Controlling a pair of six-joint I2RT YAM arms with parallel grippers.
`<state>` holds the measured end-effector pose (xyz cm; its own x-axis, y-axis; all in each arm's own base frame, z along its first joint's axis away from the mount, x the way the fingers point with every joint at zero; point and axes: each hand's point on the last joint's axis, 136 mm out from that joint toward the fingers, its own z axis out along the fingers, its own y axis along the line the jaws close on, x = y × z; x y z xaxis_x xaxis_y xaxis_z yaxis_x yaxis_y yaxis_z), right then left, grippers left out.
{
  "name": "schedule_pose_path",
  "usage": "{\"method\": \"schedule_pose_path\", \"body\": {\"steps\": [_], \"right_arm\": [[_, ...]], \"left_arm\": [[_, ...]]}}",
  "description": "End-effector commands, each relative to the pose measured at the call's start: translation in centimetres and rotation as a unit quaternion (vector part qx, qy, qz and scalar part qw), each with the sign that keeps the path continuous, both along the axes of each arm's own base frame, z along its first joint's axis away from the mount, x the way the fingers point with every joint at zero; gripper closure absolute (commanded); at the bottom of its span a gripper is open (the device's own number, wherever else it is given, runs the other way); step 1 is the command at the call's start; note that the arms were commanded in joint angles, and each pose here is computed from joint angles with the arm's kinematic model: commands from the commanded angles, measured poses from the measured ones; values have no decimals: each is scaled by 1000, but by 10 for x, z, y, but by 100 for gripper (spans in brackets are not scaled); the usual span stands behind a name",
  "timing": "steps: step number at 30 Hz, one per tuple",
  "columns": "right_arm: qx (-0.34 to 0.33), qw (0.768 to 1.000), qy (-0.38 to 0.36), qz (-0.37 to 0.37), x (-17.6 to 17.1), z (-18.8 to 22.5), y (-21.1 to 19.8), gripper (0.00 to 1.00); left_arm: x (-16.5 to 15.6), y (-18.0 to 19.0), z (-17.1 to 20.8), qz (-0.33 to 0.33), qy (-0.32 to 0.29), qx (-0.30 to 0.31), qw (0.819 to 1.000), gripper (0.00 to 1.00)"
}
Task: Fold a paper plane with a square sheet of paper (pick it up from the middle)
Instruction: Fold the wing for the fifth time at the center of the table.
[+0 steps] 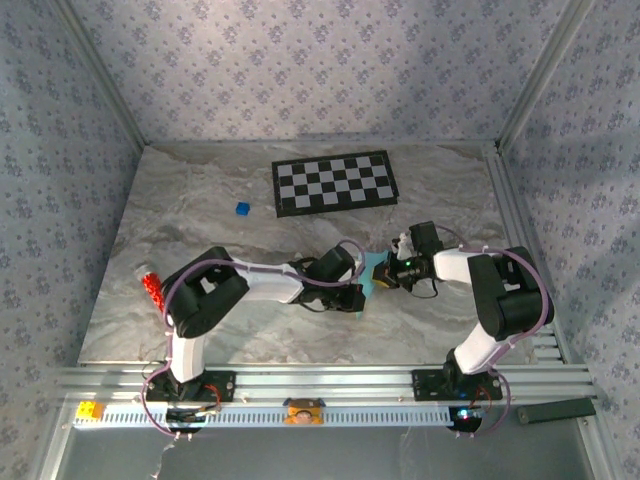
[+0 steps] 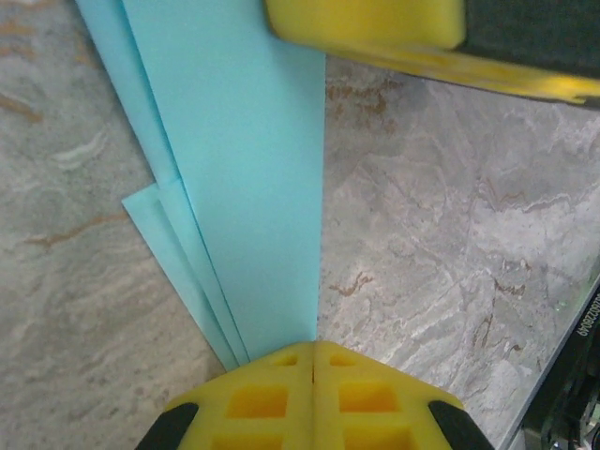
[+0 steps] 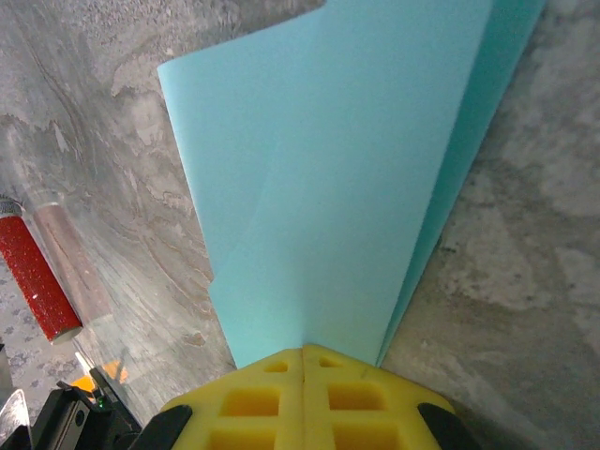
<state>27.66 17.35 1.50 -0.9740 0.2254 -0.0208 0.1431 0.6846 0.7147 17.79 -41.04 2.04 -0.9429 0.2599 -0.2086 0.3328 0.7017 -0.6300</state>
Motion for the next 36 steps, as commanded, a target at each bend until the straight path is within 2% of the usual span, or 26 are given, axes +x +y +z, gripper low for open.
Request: {"method": "schedule_pose_path", "body": {"steps": [1, 14, 22, 27, 34, 36], "right_arm": [[-87, 995, 46, -29, -13, -39, -28, 100], [-88, 995, 48, -28, -14, -38, -28, 100], [-87, 995, 47, -26, -15, -38, -28, 100], [-74, 996, 39, -20, -13, -33, -24, 100], [-25, 1000, 0, 4, -6, -11, -6, 100], [-8, 1000, -16, 6, -2, 1, -1, 98]], "left_arm": [[-60, 52, -40, -43, 76, 116, 989, 100], [-86, 79, -48, -46, 76, 158, 983, 100], [-81, 67, -23, -53, 50, 121, 990, 100], [-59, 54, 8, -27, 19, 66, 997, 100], [13, 43, 32, 70, 21, -11, 997, 96], [25, 37, 33, 78, 26, -24, 996, 93]]}}
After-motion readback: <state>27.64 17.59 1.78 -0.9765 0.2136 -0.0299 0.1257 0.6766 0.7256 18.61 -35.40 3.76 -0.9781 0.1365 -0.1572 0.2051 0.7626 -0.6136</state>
